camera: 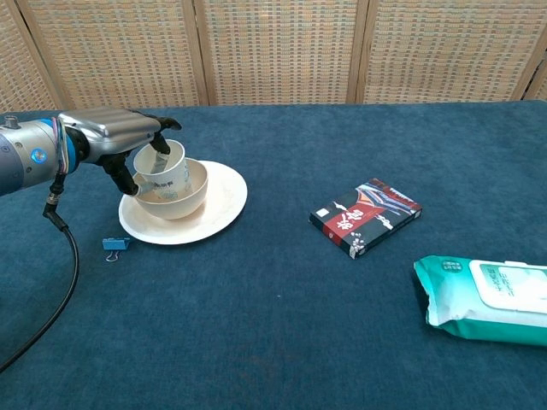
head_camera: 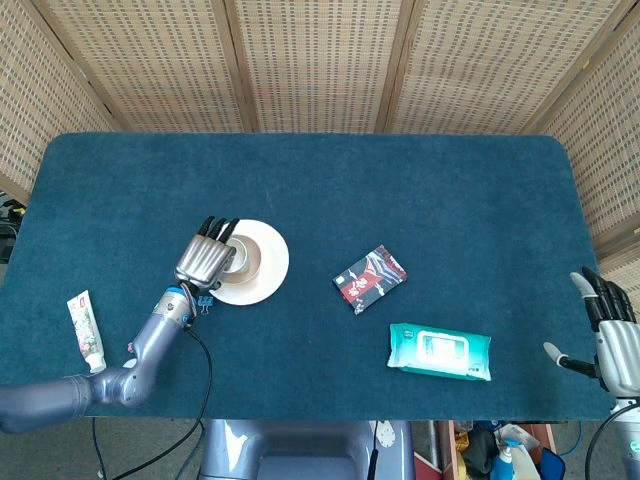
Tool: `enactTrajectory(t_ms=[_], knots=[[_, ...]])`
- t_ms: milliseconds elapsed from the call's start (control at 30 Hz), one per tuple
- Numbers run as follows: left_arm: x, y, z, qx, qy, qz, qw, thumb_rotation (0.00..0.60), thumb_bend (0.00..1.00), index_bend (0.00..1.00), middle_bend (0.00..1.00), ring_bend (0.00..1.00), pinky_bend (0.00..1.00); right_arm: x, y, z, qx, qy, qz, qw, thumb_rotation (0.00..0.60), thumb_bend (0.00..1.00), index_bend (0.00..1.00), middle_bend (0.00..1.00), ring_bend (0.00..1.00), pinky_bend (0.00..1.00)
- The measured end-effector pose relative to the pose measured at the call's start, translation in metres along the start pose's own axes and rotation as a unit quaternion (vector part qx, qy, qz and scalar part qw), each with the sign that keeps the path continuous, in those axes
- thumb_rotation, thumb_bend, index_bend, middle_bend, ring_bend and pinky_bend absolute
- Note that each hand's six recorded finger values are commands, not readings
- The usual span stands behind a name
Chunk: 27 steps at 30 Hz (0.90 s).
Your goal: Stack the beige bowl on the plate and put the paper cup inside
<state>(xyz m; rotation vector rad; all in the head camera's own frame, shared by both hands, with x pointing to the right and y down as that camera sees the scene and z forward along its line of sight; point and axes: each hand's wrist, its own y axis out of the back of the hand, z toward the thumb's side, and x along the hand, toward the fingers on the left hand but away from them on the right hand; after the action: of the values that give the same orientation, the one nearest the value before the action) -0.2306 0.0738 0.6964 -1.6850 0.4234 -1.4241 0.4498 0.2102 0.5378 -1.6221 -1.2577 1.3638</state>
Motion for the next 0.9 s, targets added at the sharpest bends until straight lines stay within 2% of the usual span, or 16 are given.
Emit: enactTrajectory(t_ms=[67, 300, 600, 767, 900], knots=[[0.0, -0.001, 0.0, 0.003, 0.001, -0.001, 1.0, 0.6, 0.4, 0.57, 0.0, 0.0, 0.0, 0.0, 0.0, 0.0, 0.0, 0.001, 0.0, 1.0, 0.6, 0.15, 0.0, 0.0, 0.0, 0.0], [0.0, -0.001, 0.001, 0.001, 0.004, 0.002, 1.0, 0.6, 0.22, 0.33, 0.0, 0.0, 0.0, 0.001, 0.0, 0.001, 0.0, 0.002, 0.0, 1.0, 0.6, 0.15, 0.0, 0.0, 0.0, 0.0], [-0.001, 0.004, -0.002, -0.019, 0.007, 0.011, 0.9997, 0.6, 0.21, 0.27, 0.0, 0.0, 0.0, 0.001, 0.0, 0.001, 0.0, 0.002, 0.0, 1.0, 0.6, 0.15, 0.0, 0.0, 0.0, 0.0], [-0.01, 0.025, -0.009, -0.061, 0.008, 0.044, 0.9971, 0.6, 0.19, 0.26, 0.0, 0.0, 0.0, 0.0, 0.0, 0.001, 0.001, 0.003, 0.0, 1.0, 0.6, 0.15, 0.0, 0.0, 0.0, 0.0], [-0.032, 0.057, -0.029, -0.081, 0.011, 0.097, 0.9919, 0.6, 0.19, 0.22, 0.0, 0.0, 0.0, 0.0, -0.002, 0.003, 0.004, 0.006, 0.001, 1.0, 0.6, 0.15, 0.0, 0.0, 0.0, 0.0]])
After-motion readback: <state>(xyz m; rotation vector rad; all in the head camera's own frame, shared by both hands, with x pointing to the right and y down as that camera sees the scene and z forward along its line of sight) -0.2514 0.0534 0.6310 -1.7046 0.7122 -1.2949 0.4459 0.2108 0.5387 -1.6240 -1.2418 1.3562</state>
